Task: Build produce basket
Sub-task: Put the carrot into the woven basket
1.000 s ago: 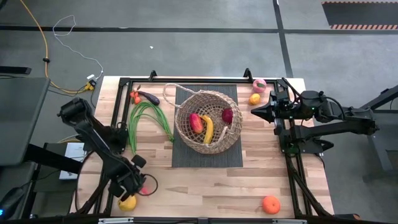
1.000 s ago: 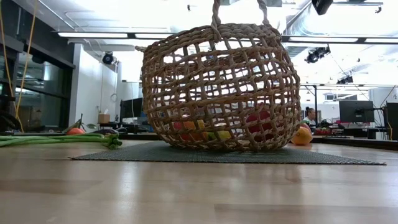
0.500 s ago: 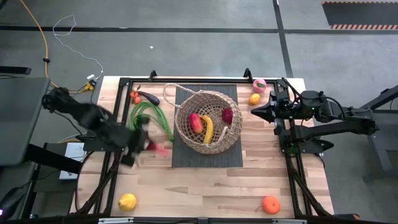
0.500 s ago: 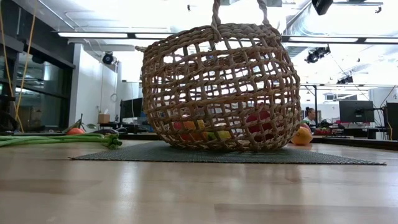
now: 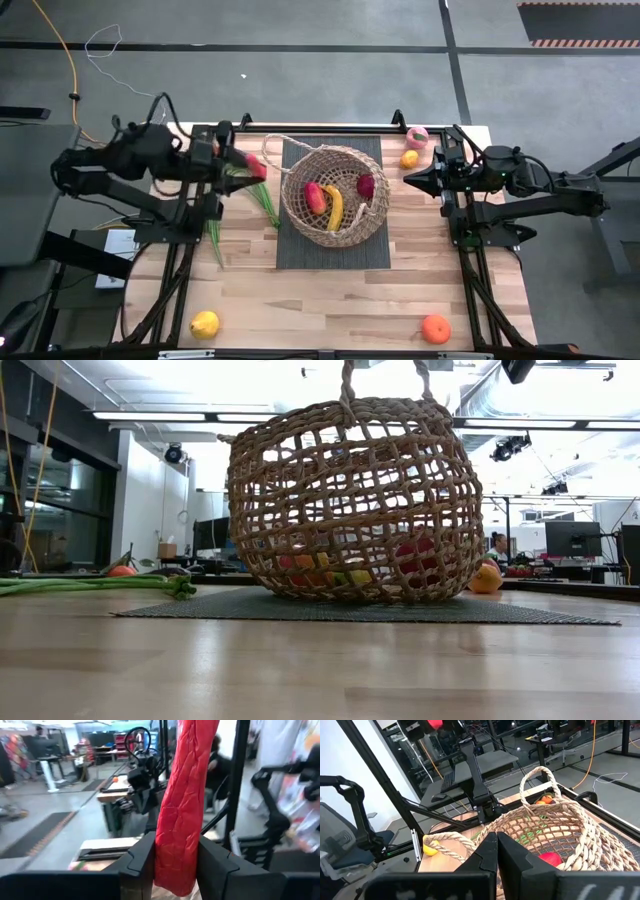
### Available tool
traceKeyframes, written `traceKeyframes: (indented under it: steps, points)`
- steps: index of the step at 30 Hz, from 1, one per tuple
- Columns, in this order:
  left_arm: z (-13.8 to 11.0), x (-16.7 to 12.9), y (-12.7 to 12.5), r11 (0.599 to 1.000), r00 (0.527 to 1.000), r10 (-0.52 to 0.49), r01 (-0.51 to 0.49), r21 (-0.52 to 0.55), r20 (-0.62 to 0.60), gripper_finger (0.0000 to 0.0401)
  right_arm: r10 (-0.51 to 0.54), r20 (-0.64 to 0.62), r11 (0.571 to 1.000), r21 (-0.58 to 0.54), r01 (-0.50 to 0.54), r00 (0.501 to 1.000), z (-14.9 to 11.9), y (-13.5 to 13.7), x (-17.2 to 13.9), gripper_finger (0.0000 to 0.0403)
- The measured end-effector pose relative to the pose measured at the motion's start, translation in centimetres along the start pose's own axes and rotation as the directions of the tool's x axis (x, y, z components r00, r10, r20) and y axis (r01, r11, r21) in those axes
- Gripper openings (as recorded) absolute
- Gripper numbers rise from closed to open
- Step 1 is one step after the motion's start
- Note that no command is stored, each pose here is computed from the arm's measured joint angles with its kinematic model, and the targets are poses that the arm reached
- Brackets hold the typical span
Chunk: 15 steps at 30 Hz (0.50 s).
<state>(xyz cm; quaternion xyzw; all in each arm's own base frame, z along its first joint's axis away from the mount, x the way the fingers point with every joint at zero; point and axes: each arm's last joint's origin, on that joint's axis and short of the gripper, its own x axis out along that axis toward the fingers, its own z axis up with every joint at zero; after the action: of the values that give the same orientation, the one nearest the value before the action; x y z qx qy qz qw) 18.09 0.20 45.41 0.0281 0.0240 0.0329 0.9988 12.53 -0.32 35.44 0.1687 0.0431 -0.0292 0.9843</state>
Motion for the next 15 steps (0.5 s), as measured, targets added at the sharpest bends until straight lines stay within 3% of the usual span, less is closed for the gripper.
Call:
traceKeyframes:
  steps: [7, 10, 15]
  points:
    - [-5.1, 2.7, 0.1, 0.995, 0.982, -0.005, 0.023, -0.092, 0.187, 0.0101, 0.002, 0.005, 1.0, -0.004, -0.002, 1.0, 0.1, 0.0, 0.0, 0.0]
    - [-7.1, 3.4, 0.4, 0.994, 0.98, 0.046, -0.026, -0.107, 0.193, 0.0103, 0.002, 0.006, 1.0, -0.006, -0.002, 1.0, 0.1, 0.0, 0.0, 0.0]
    - [-8.1, 3.7, 0.8, 0.986, 0.982, 0.145, -0.134, -0.095, 0.124, 0.0103, 0.006, 0.015, 1.0, -0.008, -0.006, 1.0, 0.1, 0.1, 0.0, 0.0]
